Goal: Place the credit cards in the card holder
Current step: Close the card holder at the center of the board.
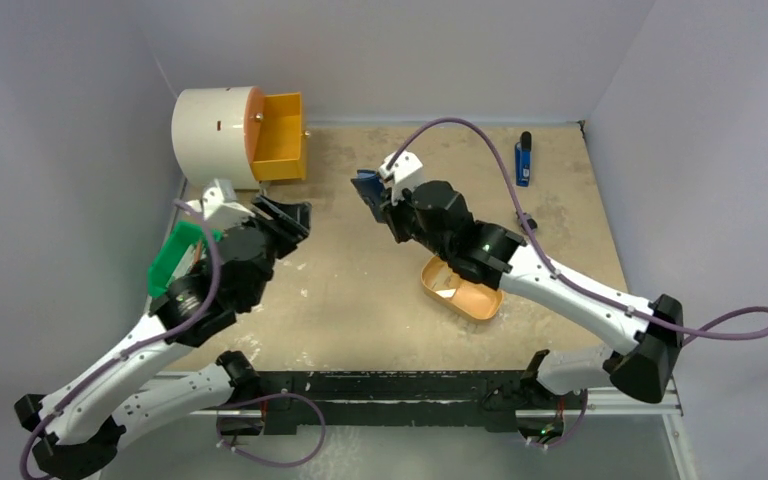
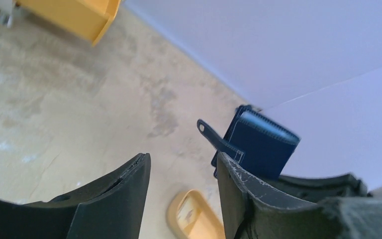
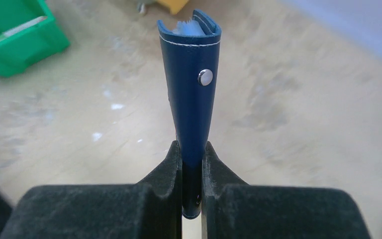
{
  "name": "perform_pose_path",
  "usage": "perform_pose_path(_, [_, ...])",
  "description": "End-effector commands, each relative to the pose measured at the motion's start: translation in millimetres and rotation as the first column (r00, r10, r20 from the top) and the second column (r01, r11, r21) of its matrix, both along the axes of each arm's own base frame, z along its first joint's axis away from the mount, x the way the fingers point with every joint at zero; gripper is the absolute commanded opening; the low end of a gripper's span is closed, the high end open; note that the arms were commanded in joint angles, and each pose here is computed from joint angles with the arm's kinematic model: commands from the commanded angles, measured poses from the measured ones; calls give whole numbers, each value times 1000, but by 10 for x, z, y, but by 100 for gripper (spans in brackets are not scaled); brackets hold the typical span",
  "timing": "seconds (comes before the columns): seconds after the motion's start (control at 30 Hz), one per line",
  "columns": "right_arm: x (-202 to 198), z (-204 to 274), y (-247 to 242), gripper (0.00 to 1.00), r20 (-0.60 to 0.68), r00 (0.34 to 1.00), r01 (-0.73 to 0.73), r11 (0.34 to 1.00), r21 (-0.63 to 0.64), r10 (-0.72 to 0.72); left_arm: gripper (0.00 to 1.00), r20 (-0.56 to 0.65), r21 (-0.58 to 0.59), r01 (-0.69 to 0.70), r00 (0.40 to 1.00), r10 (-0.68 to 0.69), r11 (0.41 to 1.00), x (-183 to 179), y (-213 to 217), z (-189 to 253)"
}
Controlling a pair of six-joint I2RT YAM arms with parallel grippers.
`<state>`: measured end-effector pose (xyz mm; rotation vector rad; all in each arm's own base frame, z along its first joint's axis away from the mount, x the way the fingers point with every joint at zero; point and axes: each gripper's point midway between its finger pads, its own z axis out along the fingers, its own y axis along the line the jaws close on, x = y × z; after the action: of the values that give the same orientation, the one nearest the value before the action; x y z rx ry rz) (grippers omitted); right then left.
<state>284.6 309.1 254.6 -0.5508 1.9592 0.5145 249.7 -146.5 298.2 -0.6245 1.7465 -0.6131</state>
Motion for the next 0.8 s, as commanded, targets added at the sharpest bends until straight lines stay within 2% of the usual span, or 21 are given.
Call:
perform_pose_path(0.0, [238,743,-482,0,513,859,229,885,-406,13,52,112,34,13,994,-17,999,-34,114,614])
perform_pose_path(0.13, [311,1085,-622,0,731,673,410,766,-496,113,55,235,-41,194,955,-180,980,-123,-191,1178])
perform_pose_path(0.2, [250,1369,-682,0,845,513,522,728,-445,150,56,273,-69,272,931,-244,960,-178,-328,1353])
perform_pose_path(0.27, [163,1469,-679,0,884,415,575,690,-440,218,56,297,-103,329,911,-287,939,-230,-427,1482])
perform_pose_path(0.4, [-24,1658,-661,0,914,268,642,652,-404,303,57,334,-181,433,872,-359,883,-314,-638,1589])
perform_pose_path(0.43, [-74,1694,-649,0,915,236,655,641,-399,328,61,345,-196,463,857,-381,864,-336,-705,1600])
perform_pose_path(0.53, [-152,1777,-621,0,911,205,669,628,-397,358,66,348,-203,523,829,-438,828,-358,-873,1569])
perform_pose_path(0.77, [-219,1870,-628,0,913,185,681,623,-385,363,72,245,-181,489,863,-442,853,-301,-882,1352])
